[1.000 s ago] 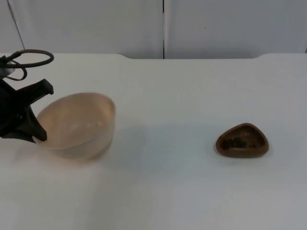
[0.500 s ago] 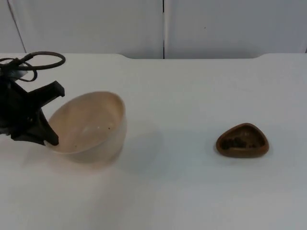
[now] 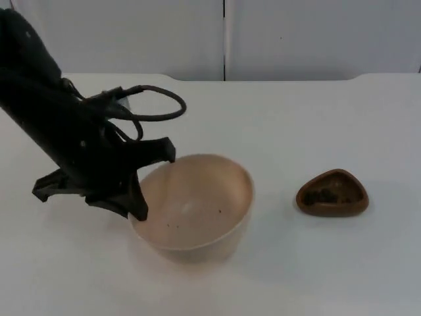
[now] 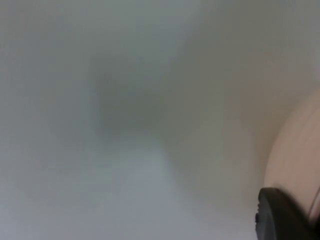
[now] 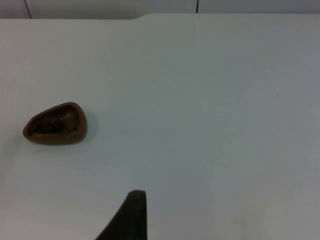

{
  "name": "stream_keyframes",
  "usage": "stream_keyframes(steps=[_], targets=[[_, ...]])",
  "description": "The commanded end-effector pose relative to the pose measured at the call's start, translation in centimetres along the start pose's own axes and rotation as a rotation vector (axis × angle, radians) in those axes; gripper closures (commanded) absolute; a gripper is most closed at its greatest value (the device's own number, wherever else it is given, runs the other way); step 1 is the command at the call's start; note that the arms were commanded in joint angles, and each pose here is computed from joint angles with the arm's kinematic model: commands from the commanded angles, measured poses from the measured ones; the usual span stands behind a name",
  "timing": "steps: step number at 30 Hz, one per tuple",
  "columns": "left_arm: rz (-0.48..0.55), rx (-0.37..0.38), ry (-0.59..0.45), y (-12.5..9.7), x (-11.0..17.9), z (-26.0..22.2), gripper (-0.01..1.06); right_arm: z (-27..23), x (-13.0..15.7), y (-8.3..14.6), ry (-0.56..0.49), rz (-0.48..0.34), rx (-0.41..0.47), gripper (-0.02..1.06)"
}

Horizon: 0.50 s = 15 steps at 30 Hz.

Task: Pick up the bowl with the left hand and pour the coffee beans from the cup into the bowl with the right hand.

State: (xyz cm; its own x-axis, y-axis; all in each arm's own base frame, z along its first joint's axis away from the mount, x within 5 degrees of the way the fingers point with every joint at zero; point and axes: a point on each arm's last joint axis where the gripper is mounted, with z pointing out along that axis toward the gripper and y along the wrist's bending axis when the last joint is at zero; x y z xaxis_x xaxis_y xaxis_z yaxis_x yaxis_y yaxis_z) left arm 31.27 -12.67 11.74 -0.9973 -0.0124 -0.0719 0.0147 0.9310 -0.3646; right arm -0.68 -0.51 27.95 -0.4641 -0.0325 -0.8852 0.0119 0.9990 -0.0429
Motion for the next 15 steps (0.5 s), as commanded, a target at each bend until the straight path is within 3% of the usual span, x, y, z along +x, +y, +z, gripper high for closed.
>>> stream_keyframes(steps=[1,4,15], targets=[[0.032,-0.031,-0.022,-0.8,0.2,-0.6,1.05,-0.1,0.0,0.0,-0.006,-0.001,0.006,-0.01],[0.055,-0.053,-0.038,-2.0,0.6,-0.9,1.05,-0.1,0.0,0.0,-0.006,-0.001,0.006,-0.01],[0.113,-0.061,-0.084,-3.1,0.4,-4.0,1.05,-0.1,0.0,0.0,-0.006,-0.002,0.008,-0.01]])
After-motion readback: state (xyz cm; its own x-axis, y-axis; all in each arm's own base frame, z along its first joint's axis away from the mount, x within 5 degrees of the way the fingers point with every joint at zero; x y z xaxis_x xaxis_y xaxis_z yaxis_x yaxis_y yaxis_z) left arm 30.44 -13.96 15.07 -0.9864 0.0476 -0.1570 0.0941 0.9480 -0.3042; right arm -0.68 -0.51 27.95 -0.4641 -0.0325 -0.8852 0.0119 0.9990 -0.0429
